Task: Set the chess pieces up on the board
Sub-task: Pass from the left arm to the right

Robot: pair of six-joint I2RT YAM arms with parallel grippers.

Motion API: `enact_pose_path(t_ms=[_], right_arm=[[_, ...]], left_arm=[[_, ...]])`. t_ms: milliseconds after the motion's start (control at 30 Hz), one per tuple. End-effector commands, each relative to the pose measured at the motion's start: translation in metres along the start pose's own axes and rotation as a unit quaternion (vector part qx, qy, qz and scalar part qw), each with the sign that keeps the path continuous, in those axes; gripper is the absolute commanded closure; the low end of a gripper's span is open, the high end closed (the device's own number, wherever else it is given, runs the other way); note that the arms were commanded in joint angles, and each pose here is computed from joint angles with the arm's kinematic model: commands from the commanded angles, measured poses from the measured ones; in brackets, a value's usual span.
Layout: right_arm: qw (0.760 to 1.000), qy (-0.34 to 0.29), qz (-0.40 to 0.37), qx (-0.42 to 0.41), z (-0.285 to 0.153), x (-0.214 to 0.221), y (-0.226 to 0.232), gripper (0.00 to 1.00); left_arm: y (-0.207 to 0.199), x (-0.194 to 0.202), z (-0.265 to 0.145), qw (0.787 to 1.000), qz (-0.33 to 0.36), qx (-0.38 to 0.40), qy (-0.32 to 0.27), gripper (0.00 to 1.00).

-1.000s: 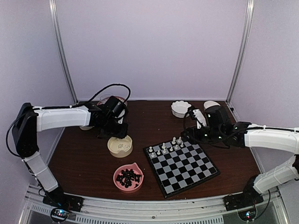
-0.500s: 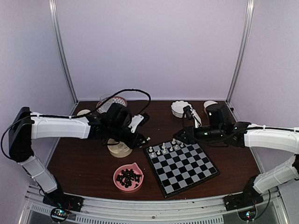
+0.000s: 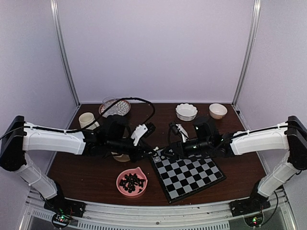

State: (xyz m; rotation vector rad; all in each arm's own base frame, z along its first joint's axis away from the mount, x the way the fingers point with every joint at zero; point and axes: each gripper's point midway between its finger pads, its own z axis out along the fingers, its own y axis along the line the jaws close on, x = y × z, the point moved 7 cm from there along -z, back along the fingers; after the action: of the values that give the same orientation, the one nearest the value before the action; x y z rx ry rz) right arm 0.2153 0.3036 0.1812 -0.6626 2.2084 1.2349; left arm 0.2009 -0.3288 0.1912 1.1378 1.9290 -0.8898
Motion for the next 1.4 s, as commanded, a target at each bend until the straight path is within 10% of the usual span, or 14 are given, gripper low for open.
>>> enact_pose_path(t_ms=[0, 1367], right_arm=[[0.997, -0.042, -0.044, -0.046, -0.002, -0.015, 0.022, 0.55], [0.997, -0.014, -0.053, -0.063, 0.010, -0.009, 0.034, 0.70]], left_arm=[[-0.011, -0.013, -0.001, 0.998, 0.052, -0.010, -0.023, 0.91], [-0.022, -0.010, 0.008, 0.997, 0.080, -0.001, -0.004, 0.91]])
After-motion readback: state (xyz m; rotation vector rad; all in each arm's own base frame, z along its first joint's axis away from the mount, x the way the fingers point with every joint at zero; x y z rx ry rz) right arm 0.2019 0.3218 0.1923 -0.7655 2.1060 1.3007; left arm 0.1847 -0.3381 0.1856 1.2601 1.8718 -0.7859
